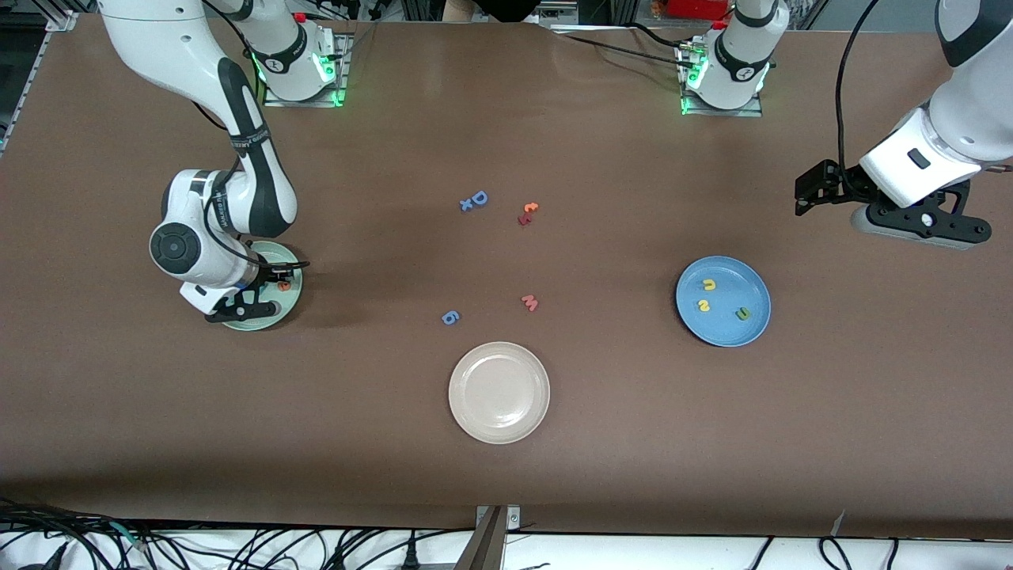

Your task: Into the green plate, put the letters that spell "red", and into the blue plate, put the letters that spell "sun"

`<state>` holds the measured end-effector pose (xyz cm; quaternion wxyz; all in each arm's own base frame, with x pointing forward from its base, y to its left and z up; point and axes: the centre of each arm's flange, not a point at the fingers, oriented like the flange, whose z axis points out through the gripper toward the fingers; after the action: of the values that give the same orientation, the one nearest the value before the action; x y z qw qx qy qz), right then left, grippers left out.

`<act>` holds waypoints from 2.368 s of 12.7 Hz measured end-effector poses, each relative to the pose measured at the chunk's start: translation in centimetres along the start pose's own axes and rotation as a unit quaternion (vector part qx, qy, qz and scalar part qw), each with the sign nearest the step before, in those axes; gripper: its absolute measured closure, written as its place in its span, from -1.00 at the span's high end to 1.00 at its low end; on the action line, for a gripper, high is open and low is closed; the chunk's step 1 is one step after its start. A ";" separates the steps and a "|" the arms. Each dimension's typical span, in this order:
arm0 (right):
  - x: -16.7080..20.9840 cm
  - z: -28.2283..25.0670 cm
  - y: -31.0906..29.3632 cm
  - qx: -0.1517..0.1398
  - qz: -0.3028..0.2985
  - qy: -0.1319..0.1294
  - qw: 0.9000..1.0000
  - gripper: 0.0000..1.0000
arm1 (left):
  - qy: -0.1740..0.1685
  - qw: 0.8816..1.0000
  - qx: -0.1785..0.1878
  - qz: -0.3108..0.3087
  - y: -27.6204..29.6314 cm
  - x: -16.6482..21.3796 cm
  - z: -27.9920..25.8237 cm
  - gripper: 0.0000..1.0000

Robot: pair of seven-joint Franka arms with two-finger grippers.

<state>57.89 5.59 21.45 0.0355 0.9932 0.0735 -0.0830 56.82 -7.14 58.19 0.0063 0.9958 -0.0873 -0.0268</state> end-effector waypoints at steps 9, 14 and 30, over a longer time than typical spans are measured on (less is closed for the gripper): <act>0.0 -25.3 0.7 0.055 0.011 0.008 0.998 0.98 | 0.000 1.000 0.000 0.000 0.0 0.0 0.0 1.00; -1.5 -33.8 3.0 0.051 0.024 0.023 0.998 0.99 | 0.000 1.000 0.000 0.000 0.0 0.0 0.0 1.00; -5.4 -38.7 5.3 0.012 0.034 0.095 0.995 0.99 | 0.000 1.000 0.000 0.000 0.1 0.0 0.0 1.00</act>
<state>59.59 2.83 60.70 0.0196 0.9989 0.0419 0.0120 56.83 -7.19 58.19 0.0063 0.9958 -0.0878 -0.0268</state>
